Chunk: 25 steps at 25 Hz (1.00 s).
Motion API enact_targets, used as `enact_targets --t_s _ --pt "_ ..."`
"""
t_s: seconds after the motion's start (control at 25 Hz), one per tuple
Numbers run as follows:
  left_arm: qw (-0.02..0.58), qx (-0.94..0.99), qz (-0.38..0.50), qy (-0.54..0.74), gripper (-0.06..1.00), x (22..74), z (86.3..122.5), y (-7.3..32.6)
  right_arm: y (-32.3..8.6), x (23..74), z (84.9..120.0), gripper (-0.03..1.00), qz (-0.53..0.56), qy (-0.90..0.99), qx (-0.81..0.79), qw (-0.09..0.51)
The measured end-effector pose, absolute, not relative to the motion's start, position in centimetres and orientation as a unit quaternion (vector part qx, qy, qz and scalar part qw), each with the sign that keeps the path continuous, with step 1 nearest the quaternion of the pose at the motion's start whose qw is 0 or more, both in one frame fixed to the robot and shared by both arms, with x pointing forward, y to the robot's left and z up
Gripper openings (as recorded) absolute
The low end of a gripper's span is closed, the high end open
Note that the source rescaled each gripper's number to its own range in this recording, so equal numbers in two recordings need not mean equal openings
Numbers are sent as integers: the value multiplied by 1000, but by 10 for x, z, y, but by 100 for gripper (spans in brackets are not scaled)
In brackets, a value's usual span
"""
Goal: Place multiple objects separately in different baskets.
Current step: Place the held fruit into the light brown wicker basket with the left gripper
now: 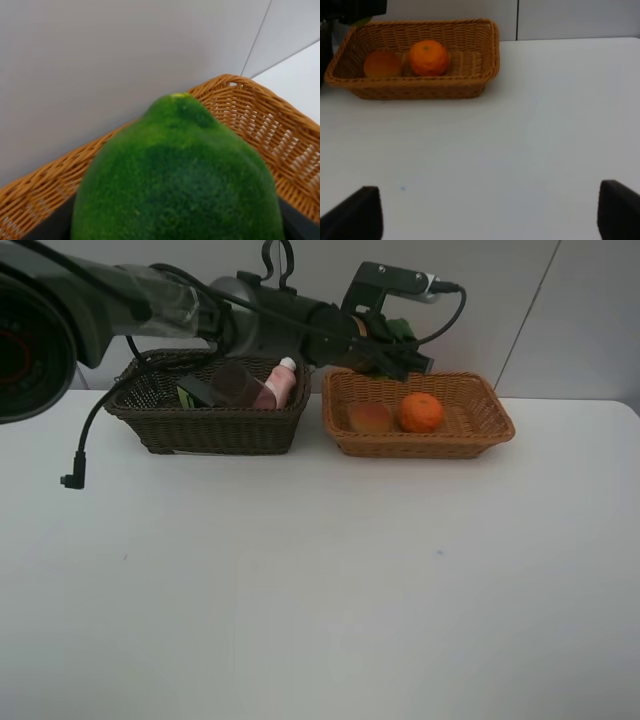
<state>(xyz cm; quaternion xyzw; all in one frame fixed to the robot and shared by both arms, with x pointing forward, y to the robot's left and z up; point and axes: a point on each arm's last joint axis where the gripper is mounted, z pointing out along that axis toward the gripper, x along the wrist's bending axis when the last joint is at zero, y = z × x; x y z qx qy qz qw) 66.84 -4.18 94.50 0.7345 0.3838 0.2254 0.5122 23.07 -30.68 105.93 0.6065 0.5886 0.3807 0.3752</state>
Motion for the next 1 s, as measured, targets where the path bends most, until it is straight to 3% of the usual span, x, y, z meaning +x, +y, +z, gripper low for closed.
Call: enact_targets --t_s 0.24,0.56,1.0 --pt "541 712 243 376 60 678 923 -40 -307 231 1059 79 381 589 607 375" --pt "527 711 249 394 60 692 890 -24 -307 231 1059 79 381 589 607 375" --pt "525 711 250 395 60 694 877 -22 -307 231 1059 79 381 588 607 375"
